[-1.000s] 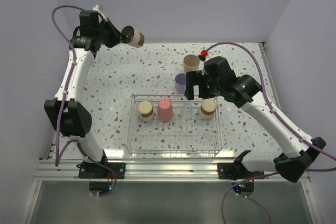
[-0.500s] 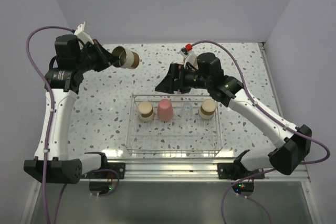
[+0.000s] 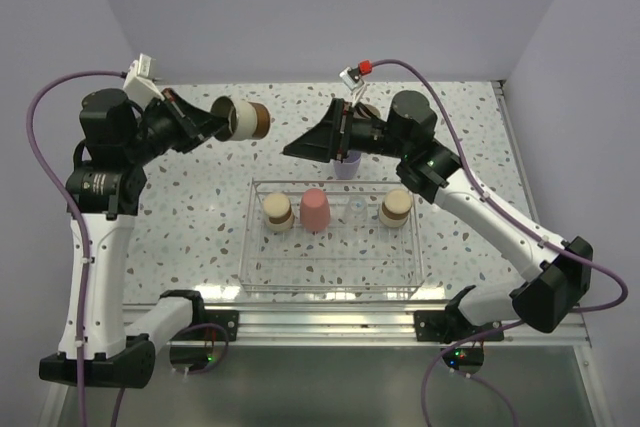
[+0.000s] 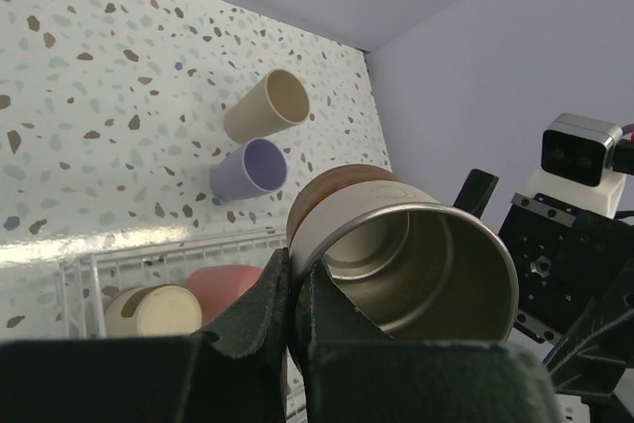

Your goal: Load the cups into the dish rack

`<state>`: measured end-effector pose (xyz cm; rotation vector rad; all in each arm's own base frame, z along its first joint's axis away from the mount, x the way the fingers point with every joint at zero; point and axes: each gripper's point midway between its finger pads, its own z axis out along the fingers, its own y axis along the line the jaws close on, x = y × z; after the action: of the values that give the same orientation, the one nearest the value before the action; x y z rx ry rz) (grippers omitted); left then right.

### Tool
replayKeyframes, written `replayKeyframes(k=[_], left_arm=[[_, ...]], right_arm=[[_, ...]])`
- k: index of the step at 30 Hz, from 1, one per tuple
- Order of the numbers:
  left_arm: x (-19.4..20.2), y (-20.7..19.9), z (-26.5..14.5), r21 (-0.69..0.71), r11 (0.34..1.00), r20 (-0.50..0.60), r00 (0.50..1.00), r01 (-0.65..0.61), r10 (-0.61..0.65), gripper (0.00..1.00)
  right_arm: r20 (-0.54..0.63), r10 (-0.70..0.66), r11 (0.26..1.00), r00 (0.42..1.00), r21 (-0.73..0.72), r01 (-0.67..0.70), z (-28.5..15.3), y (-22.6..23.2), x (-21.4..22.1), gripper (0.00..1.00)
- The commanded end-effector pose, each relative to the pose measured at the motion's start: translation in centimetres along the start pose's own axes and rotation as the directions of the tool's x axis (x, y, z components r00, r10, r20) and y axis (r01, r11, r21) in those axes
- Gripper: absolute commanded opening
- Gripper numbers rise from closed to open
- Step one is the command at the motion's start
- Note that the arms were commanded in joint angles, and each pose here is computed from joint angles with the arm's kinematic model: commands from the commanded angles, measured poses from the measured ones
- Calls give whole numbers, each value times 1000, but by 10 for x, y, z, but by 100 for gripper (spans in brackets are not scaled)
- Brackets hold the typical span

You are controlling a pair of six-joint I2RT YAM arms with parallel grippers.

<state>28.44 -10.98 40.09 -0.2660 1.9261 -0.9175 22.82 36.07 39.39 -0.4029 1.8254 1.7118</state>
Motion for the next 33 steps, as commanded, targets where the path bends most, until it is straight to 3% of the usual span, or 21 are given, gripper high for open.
replayKeyframes(k=[1,6,33], left_arm=[[0,-26,-8,133,989,19,998,61,-65,0],[5,-39,-14,240,964,30,992,115,-126,0],[15,-60,-37,377,911,49,979,166,-198,0]], right_arm=[[38,-34,992,999,-121,38,1,37,-21,98],[44,-2,988,999,-155,9,7,43,-29,98],[46,107,958,993,-273,-91,20,62,-38,98]])
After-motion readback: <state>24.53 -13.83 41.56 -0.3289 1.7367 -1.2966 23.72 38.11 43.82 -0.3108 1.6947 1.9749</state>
